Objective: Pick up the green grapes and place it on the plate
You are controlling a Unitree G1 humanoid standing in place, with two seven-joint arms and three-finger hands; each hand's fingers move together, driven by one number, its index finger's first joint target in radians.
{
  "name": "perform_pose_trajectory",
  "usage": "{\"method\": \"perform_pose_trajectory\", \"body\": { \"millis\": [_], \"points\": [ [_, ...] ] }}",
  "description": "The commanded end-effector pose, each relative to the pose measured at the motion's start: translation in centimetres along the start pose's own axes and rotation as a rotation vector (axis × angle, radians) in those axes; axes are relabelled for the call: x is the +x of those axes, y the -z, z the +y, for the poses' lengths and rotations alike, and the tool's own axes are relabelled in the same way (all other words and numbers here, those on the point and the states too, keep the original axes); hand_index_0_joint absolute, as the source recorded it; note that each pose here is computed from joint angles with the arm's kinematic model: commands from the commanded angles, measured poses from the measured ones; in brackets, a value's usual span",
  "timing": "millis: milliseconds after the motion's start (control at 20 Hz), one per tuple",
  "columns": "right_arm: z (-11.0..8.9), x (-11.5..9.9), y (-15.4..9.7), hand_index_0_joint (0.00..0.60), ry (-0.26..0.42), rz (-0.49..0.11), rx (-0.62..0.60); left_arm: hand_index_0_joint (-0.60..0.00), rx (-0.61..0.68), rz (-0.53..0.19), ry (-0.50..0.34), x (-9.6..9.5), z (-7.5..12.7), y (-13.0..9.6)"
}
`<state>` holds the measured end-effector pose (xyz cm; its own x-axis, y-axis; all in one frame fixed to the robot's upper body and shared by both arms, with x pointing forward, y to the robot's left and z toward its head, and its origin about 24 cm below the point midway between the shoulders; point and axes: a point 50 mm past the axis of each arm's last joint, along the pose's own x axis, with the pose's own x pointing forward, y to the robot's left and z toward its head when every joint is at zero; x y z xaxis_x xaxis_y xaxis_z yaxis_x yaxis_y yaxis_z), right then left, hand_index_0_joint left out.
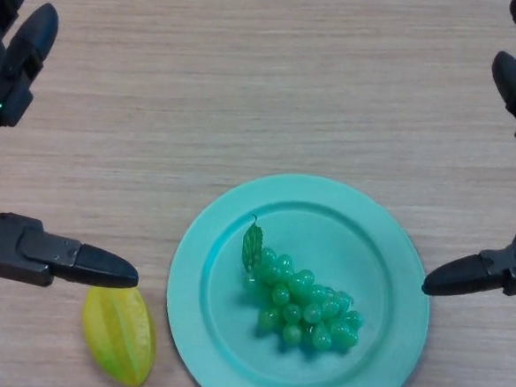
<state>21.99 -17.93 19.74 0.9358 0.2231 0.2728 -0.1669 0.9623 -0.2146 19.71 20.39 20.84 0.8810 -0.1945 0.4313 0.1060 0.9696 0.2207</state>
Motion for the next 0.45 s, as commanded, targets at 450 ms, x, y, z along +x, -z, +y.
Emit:
{"method": "perform_pose_trajectory", "body": {
  "millis": [450],
  "points": [
    [-0.60,-1.08,-3.44,0.000,0.031,-0.234,-0.053,0.000,0.074,-0.152,-0.035,0.18,0.45,-2.25]
  ]
}}
